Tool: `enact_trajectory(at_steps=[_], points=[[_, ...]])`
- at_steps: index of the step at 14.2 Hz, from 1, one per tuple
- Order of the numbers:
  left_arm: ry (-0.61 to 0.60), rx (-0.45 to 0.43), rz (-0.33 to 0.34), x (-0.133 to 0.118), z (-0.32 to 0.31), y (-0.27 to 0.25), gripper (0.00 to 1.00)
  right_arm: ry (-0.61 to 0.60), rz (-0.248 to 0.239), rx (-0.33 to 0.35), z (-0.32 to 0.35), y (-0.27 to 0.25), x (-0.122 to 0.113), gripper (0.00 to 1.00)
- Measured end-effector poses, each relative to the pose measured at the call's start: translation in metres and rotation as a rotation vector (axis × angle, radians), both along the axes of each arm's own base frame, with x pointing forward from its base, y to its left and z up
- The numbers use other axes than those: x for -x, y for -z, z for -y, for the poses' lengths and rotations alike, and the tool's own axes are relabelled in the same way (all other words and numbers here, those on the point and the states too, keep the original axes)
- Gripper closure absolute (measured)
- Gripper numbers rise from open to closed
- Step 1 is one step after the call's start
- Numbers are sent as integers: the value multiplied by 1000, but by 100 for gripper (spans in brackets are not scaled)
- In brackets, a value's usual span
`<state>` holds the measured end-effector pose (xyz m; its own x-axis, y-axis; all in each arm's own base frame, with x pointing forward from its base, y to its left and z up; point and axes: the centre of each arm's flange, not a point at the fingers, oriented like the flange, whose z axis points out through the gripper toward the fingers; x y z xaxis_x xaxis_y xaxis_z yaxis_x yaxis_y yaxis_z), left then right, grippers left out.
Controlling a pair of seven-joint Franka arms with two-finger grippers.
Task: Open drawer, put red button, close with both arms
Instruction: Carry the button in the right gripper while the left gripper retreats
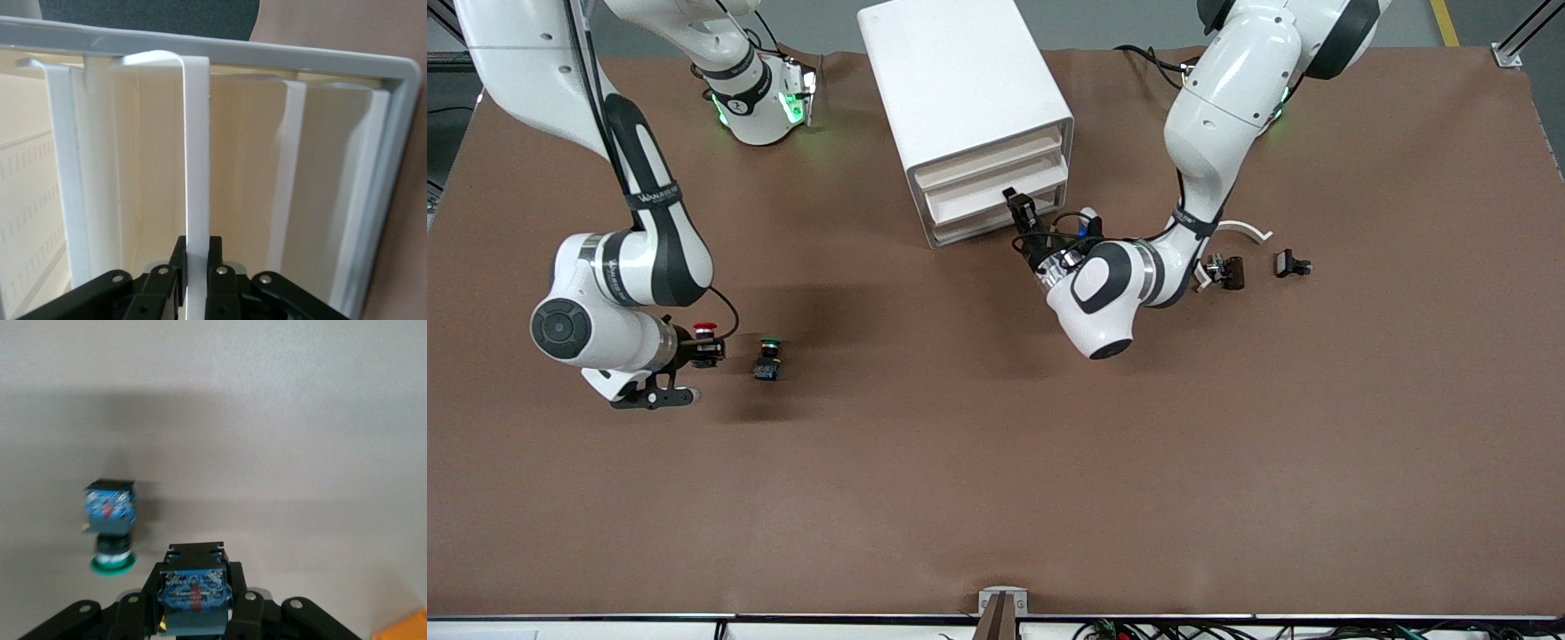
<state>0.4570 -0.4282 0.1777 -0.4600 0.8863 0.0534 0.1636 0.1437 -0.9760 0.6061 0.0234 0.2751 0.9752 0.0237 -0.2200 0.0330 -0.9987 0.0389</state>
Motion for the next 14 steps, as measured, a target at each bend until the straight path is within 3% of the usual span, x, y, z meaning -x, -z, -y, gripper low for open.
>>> enact_trajectory(at_steps=[3, 8, 14], points=[[-24, -1, 16, -14, -11, -2, 85, 55, -59, 23, -31, -58, 4, 59], [-56, -5, 38, -32, -24, -4, 85, 167, -112, 94, -98, -143, 22, 59], [-109, -22, 79, -60, -49, -8, 85, 361, -87, 188, -220, -198, 79, 59]])
